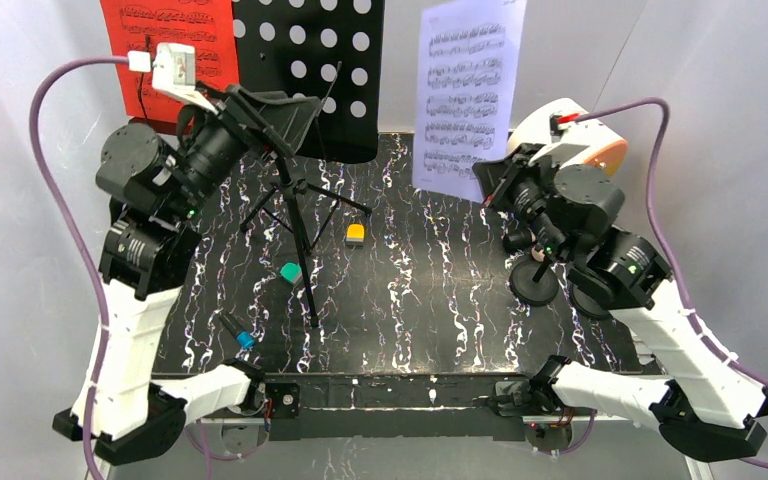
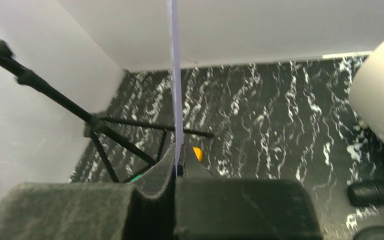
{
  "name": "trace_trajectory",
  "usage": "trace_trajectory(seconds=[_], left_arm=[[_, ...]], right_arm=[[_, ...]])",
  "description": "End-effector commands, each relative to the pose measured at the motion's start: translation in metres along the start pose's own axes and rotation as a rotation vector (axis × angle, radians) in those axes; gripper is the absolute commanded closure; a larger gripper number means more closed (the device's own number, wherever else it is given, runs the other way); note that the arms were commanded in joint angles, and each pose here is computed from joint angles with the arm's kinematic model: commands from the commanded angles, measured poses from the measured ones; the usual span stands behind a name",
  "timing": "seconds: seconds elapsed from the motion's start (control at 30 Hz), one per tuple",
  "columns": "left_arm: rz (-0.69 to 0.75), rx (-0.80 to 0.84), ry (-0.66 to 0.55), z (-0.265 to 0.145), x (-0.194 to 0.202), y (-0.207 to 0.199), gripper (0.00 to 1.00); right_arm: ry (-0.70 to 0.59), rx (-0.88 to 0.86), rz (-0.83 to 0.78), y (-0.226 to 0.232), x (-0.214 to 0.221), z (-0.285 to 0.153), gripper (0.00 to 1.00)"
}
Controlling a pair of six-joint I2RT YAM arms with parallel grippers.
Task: Pack up the instrument practice props
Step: Pick up the sheet music from the music stand, then place the sheet music at the center of the board.
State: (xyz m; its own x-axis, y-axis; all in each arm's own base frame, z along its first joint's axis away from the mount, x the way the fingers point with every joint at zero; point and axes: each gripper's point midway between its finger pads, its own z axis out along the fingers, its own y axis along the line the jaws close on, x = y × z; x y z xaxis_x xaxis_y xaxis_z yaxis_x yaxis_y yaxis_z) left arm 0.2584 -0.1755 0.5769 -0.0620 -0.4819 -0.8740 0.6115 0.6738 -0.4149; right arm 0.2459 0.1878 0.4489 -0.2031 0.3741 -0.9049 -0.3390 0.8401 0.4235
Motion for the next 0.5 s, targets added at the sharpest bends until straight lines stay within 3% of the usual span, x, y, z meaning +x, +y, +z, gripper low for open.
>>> trace_trajectory(seconds=[0.0, 0.27, 0.47], left_arm=[[0.064, -0.05, -0.019, -0.031, -0.004, 0.005, 0.26], [0.159, -0.308, 0.018, -0.107, 0.036, 0.06, 0.21], [0.176, -0.491, 0.08, -0.168, 0.095, 0.109, 0.17]], right_arm=[[0.076, 0.088, -0.004, -0.019, 0.031, 0.007, 0.99], [0.228, 0.154, -0.08, -0.033, 0.093, 0.036, 0.99], [0.353, 0.184, -0.202, -0.041, 0.132, 0.076, 0.99]])
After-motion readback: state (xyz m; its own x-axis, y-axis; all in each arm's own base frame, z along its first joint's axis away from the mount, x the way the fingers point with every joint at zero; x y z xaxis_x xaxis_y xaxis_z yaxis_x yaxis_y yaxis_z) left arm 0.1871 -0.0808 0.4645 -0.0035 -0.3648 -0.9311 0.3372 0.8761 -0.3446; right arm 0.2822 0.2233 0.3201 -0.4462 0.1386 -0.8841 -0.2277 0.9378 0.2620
